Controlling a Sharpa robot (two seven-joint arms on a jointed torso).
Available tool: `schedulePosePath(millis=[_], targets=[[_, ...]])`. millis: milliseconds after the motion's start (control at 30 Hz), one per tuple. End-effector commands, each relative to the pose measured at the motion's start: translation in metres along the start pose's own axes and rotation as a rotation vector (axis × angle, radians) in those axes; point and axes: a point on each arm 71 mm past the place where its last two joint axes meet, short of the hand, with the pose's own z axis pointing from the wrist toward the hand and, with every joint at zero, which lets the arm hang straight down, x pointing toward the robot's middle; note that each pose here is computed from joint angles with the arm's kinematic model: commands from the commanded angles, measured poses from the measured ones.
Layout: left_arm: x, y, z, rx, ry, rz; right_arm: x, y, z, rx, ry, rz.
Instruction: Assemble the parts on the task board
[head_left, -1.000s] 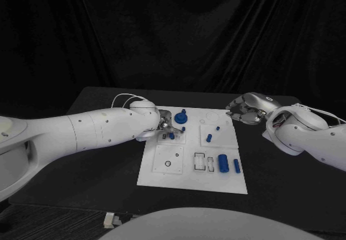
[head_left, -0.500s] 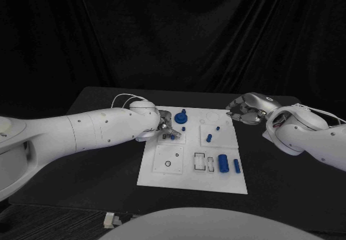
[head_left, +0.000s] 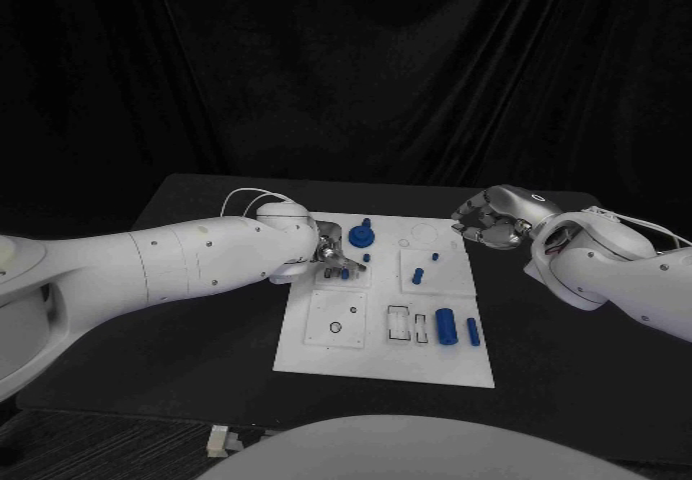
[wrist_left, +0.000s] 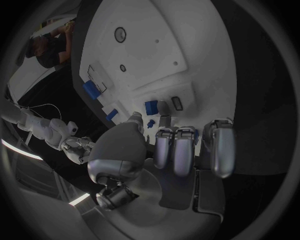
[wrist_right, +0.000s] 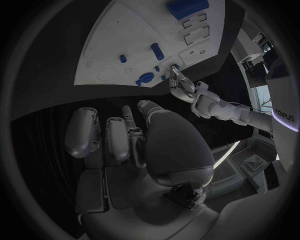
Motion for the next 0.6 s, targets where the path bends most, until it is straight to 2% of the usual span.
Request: schedulePosePath(millis=[33, 233, 367, 467, 600], targets=[[0.001, -0.0011, -0.0014, 0.027, -0.028, -0.018, 0.001, -0.002, 0.0, 0.02, 0.006, -0.002], [0.0001, 0.0004, -0.0104, 0.046, -0.106, -0.061, 0.001, -0.003, -0.001, 0.023, 0.005, -0.002], [0.0009, 0.0037, -0.0228, 0.056, -0.173, -0.092, 0.0, -0.003, -0.003, 0.017, -0.001, 0.0], [0.0, 0.0065, -0.0345, 0.076, -0.253, -0.05, -0.001, -0.002, -0.004, 0.007, -0.01, 0.003], [0.0022, 0.0083, -0.044, 0.09, -0.28, -0.03, -0.002, -0.001, -0.005, 0.0, -0.018, 0.006]])
